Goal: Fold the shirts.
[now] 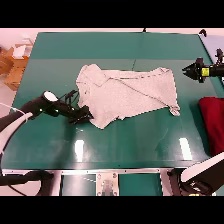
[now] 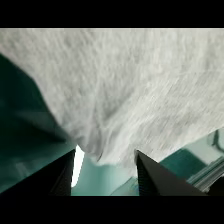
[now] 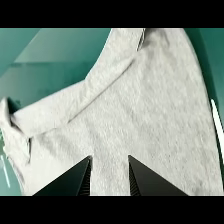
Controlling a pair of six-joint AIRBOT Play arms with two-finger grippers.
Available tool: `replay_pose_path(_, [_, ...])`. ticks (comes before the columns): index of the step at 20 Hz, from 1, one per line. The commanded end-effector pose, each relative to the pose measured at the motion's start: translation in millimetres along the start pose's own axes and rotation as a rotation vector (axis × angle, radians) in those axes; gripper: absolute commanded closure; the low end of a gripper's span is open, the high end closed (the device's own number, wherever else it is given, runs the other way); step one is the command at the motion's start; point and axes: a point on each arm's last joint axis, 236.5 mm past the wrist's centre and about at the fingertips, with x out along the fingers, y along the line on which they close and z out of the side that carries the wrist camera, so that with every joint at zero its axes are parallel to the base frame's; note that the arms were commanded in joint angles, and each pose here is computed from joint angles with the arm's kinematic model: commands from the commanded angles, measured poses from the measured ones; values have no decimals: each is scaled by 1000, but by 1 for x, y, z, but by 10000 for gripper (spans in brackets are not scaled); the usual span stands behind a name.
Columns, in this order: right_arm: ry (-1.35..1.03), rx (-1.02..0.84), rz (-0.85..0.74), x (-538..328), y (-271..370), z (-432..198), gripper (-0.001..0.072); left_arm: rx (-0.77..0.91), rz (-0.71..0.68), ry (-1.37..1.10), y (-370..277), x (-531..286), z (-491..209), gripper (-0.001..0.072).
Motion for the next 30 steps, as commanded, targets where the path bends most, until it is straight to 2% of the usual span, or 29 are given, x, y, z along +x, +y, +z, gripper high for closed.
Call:
replay_pose_path(1, [68,-6,11,-4,3,-16,443,-8,-72,-128,-12,2,27,454])
replay_pose_path(2, [71,-10,12,-6,5,-17,443,24,-90,-136,-17,1,29,670])
replay_pose_path(3, [71,-18,12,-11,9,-18,443,29,-100,-129,-20,1,27,687])
replay_pose_path(7, [106,-43,-26,-39,14,-38,454,56,-77,-96,-1,-25,34,687])
replay_pose_path(10, [132,-36,-62,-52,10,-71,487,-2,-83,-152,26,-72,53,687])
replay_pose_path(15, [222,-1,-142,-64,-10,-172,495,6,-95,-176,48,-105,56,686])
replay_pose_path(19, [175,61,-240,-73,-46,-239,492,72,17,-115,72,-105,44,687])
replay_pose_path(20, [152,85,-248,-72,-53,-248,458,94,64,-86,80,-108,39,687])
replay_pose_path(21, [148,115,-252,-71,-62,-259,337,95,120,-59,93,-113,35,686])
replay_pose_path(22, [157,143,-254,-67,-69,-268,293,83,172,-43,105,-120,33,687])
replay_pose_path(23, [156,173,-259,-64,-78,-274,292,63,208,-47,116,-130,35,687])
replay_pose_path(25, [143,209,-270,-59,-91,-280,292,30,190,-64,121,-139,37,686])
replay_pose_path(30, [161,226,-275,-47,-105,-295,292,70,178,-65,119,-139,38,686])
